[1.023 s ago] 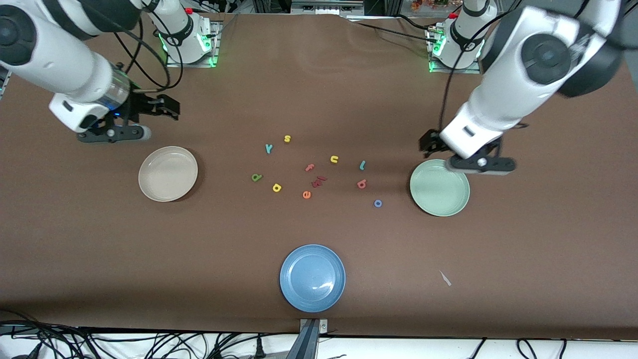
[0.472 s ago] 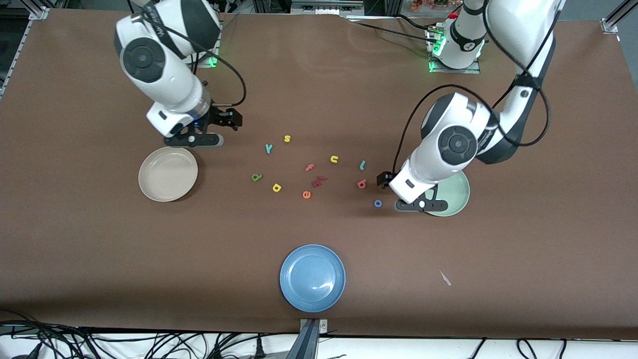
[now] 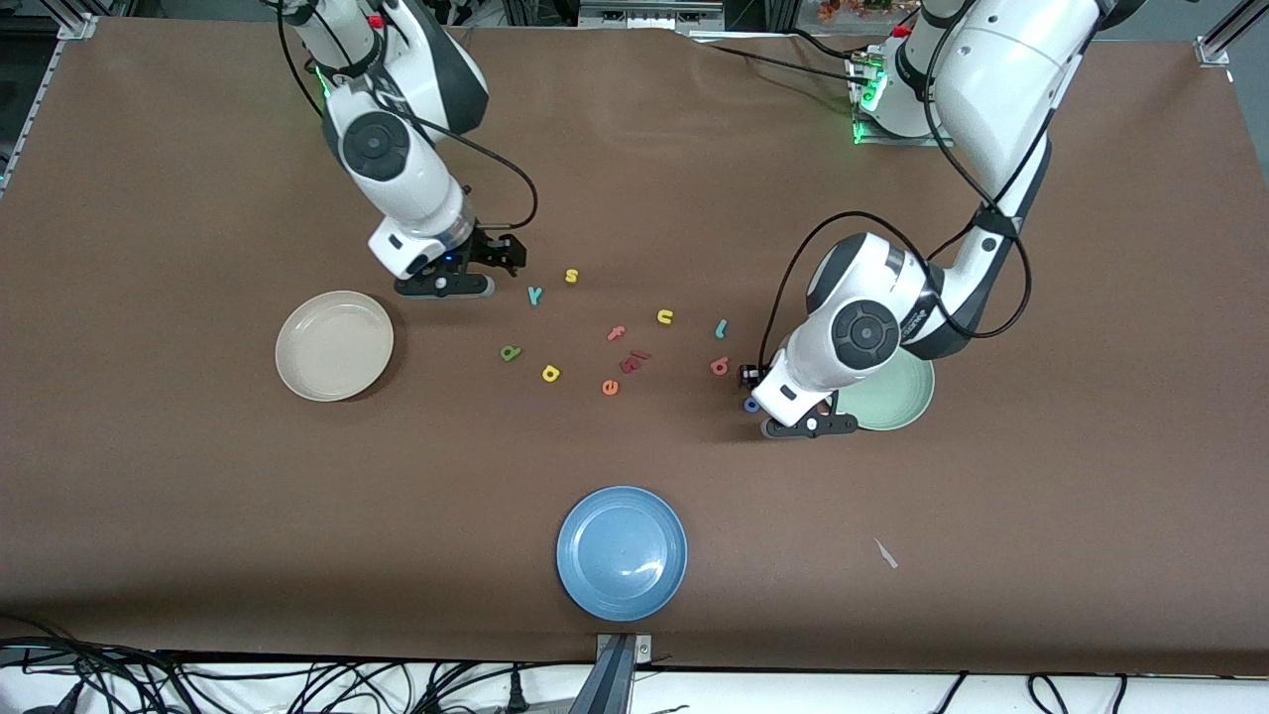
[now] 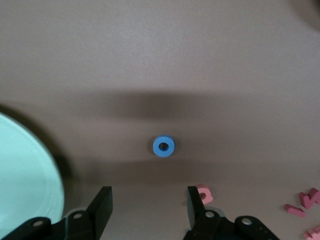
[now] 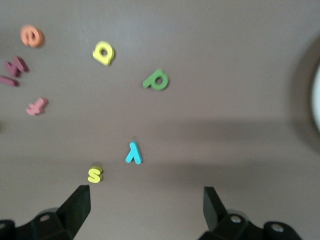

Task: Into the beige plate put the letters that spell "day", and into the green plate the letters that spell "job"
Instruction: 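Grasp the cyan y with the right gripper while the left gripper grasps the o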

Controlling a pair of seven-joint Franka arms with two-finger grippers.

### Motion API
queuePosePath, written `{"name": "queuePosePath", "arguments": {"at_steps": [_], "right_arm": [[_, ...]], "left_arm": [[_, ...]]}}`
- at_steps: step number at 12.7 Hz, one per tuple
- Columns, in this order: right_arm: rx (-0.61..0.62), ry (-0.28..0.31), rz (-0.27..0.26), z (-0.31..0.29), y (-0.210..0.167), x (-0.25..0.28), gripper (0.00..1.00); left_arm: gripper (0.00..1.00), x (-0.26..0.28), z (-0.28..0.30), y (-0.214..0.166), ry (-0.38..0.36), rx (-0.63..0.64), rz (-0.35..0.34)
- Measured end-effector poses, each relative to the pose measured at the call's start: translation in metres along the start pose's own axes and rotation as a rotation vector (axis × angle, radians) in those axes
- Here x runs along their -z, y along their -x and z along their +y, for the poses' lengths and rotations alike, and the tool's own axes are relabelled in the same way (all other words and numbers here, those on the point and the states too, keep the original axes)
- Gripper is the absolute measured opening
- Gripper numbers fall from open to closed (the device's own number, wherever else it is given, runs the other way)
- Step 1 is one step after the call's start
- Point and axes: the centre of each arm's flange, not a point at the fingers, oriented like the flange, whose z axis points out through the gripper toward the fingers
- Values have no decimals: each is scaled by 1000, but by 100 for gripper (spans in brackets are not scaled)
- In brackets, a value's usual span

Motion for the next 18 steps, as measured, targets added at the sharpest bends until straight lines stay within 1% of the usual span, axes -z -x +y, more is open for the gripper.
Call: {"name": "queuePosePath", "arguments": {"at_steps": [2,4,5,8,9,11,13,15,17,18], "right_arm": [[4,-6,-13,-12,7,-26,100],[7,-18,-10,-19,9,-39,100],[6,-25,-5,-23,10,-44,100],[6,-53,19,-29,9,-62,100],[5,-59,22,-28,8,-72,100],[-8,-61,13,-23,5,-90,100],[-28,-56,13,-13,-1,-97,100],[-36,-52,15,-10,-3,-98,100],[-22,-35,22,-15,1,-99,100],[-17,-23,26,-18,4,-101,100]], "left_arm": [[66,-16,5,-2,13,-2,13],[63,-31,10,-1,11,-10,16],[60,-36,10,-2,2,-19,22],[60,-40,19,-1,-5,-47,60],[60,-43,21,-1,-13,-57,76],[60,-53,20,-2,-33,-73,85],[60,-62,16,-5,-50,-88,97],[54,-68,14,-5,-57,-91,96],[29,-69,14,-8,-52,-90,108],[25,-68,15,-8,-46,-88,117]]}}
